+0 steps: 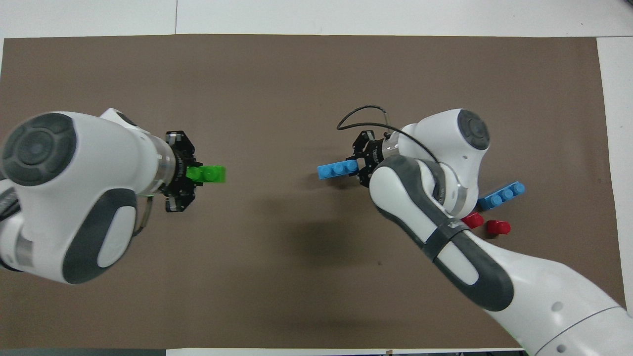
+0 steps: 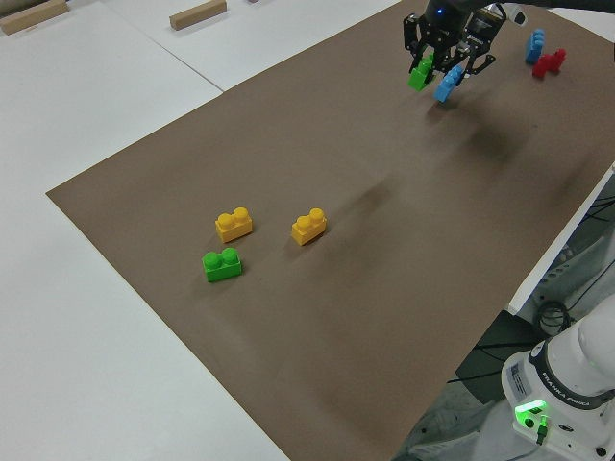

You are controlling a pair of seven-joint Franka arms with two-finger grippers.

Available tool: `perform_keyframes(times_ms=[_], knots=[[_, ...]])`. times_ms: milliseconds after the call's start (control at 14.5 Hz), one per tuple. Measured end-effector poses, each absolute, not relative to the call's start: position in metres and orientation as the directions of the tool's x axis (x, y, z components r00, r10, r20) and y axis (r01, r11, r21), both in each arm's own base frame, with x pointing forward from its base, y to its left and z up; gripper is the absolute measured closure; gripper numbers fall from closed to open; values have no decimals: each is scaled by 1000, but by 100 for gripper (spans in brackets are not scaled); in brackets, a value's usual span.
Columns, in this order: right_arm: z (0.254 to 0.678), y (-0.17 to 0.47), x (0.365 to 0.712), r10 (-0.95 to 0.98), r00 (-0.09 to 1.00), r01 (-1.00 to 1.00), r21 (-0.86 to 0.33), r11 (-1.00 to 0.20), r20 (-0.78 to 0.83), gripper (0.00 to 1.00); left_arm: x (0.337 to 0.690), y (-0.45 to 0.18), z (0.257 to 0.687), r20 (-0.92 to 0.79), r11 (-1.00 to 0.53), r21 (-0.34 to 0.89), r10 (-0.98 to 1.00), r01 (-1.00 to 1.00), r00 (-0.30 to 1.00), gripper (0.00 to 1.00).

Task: Remove green block with left arm and hold with right
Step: 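Pull the green brick away with the left gripper while the right pulls blue, then lower the green brick with the left gripper while the right lowers blue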

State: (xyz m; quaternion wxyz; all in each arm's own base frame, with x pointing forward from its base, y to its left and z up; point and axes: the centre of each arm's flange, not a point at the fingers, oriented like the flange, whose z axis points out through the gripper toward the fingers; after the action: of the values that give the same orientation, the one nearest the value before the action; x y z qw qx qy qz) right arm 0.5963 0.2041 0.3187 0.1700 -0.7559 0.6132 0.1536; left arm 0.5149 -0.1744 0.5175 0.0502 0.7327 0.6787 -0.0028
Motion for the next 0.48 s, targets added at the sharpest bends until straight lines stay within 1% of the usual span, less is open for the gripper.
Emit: perform_keyframes(times_ms=[138,277,484], knots=[[323,139,608,-860,260,-964,-67,-257,-440,66,526,-125,531,-70,-135,73,988,988,140,66],[322,75,612,-850,305,-949,-65,-308,-430,66,533,-88,533,-60,-214,83,974,973,219,66],[318,-1,610,-839,324,-942,-67,-329,-437,66,540,-49,528,-47,-342,86,937,936,347,66]])
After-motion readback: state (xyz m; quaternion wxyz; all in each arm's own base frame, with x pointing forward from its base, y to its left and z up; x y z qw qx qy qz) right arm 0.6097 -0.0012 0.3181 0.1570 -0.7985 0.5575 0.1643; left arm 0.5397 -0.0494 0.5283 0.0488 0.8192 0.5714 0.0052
